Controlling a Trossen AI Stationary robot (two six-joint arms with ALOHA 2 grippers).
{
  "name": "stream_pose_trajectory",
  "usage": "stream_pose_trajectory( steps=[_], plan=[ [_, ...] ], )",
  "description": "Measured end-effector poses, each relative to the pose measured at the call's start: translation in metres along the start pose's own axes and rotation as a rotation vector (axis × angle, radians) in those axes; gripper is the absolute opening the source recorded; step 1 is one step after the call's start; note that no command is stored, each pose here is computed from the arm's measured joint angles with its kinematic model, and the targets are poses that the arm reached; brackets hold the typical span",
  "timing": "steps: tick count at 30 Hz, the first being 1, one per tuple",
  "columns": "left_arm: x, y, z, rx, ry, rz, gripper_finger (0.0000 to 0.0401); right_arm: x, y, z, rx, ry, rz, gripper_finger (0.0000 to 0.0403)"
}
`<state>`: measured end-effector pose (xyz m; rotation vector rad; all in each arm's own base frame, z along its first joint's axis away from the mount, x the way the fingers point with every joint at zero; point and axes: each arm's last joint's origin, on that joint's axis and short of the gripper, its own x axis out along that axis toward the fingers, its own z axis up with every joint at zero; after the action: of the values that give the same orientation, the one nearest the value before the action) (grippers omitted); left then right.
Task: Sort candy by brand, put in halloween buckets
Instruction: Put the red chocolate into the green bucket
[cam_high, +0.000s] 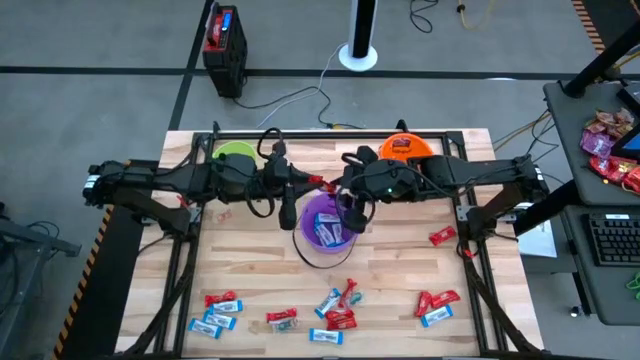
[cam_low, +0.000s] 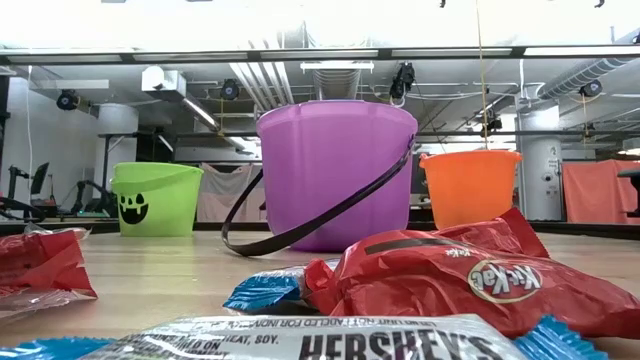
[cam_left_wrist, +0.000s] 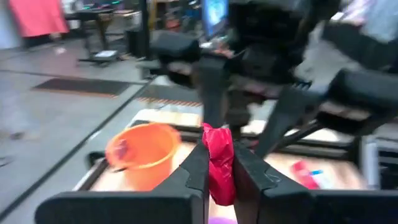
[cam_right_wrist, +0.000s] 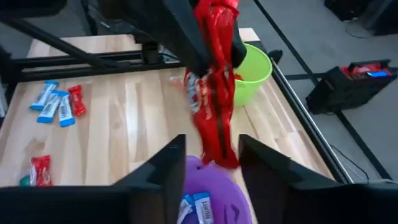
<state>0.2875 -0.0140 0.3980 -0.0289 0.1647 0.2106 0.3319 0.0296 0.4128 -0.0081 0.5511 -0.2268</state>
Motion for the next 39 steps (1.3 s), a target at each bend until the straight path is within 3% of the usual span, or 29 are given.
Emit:
stream_pose_trajectory(
  steps=[5, 9, 11, 15, 19, 25, 30, 33, 36, 39],
  plan=[
    [-0.019, 0.031, 0.001, 0.031, 0.171, 0.304, 0.0017, -0.002, -0.019, -0.003, 0.111, 0.043, -0.052, 0.0195],
    [-0.048, 0.075, -0.006, 0.017, 0.462, 0.718, 0.0018, -0.001, -0.030, -0.006, 0.187, 0.083, -0.090, 0.0219],
    [-0.059, 0.100, -0.019, -0.025, 0.647, 0.829, 0.0017, -0.001, -0.030, -0.006, 0.191, 0.084, -0.090, 0.0227],
    [-0.068, 0.151, -0.057, -0.217, 0.919, 0.820, 0.0016, 0.004, -0.028, -0.007, 0.188, 0.089, -0.088, 0.0237],
    [-0.076, 0.194, -0.101, -0.375, 1.032, 0.777, 0.0016, 0.007, -0.028, -0.008, 0.189, 0.099, -0.090, 0.0240],
    [-0.087, 0.220, -0.140, -0.461, 1.125, 0.768, 0.0050, 0.007, -0.027, -0.009, 0.229, 0.105, -0.085, 0.0243],
    [-0.085, 0.222, -0.140, -0.419, 1.112, 0.748, 0.0110, 0.006, -0.028, -0.014, 0.285, 0.158, -0.092, 0.0249],
    [-0.085, 0.223, -0.132, -0.410, 1.087, 0.749, 0.0144, 0.004, -0.028, -0.022, 0.393, 0.249, -0.083, 0.0249],
    [-0.086, 0.223, -0.118, -0.423, 1.023, 0.762, 0.0168, -0.003, -0.028, -0.040, 0.563, 0.454, -0.105, 0.0247],
    [-0.086, 0.215, -0.100, -0.447, 0.913, 0.682, 0.0180, -0.012, -0.024, -0.065, 0.702, 0.720, -0.197, 0.0247]
  ],
)
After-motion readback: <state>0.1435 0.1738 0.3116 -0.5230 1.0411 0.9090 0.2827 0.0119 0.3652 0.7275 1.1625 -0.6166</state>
